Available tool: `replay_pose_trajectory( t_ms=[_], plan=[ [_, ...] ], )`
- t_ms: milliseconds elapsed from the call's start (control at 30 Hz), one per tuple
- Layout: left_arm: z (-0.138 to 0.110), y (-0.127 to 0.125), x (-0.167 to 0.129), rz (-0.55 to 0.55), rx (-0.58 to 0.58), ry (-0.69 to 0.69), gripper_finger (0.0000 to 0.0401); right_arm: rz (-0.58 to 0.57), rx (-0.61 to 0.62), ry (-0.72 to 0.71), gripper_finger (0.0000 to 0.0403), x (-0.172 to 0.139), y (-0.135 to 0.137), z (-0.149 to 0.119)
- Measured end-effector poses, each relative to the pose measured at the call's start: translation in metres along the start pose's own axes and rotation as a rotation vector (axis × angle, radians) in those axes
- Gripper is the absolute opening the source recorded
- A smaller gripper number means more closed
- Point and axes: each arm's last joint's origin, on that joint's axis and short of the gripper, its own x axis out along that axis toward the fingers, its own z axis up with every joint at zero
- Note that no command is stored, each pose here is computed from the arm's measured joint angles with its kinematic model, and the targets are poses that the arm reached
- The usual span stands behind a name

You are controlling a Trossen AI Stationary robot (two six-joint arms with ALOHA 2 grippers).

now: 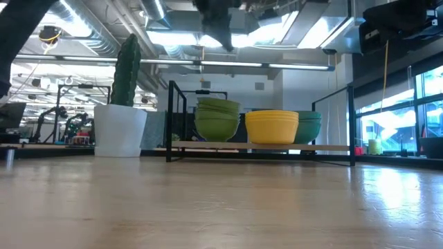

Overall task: Pick & Place Mini bowls
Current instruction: Stack the white bowl on top of the white bowl on the shelf

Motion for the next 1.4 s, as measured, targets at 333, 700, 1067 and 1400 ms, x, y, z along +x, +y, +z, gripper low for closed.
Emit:
replay_pose_trajectory(
  t_ms=[333,700,1067,1400],
  plan=[
    [-0.007,-0.022,0.048,0.226,0.034,0.046,0.0004,0.0,0.015,-0.001,0.0017,0.0,0.0,0.0],
    [-0.052,0.026,0.107,0.32,-0.153,0.115,0.0001,-0.001,-0.003,-0.001,0.0017,0.0,0.0,0.0],
    [-0.063,0.029,0.12,0.326,-0.187,0.141,0.0002,-0.001,0.005,-0.001,0.0017,0.0,0.0,0.0],
    [-0.037,-0.033,0.102,0.241,-0.06,0.017,0.0001,-0.001,0.004,-0.001,0.0017,0.0,0.0,0.0]
  ],
)
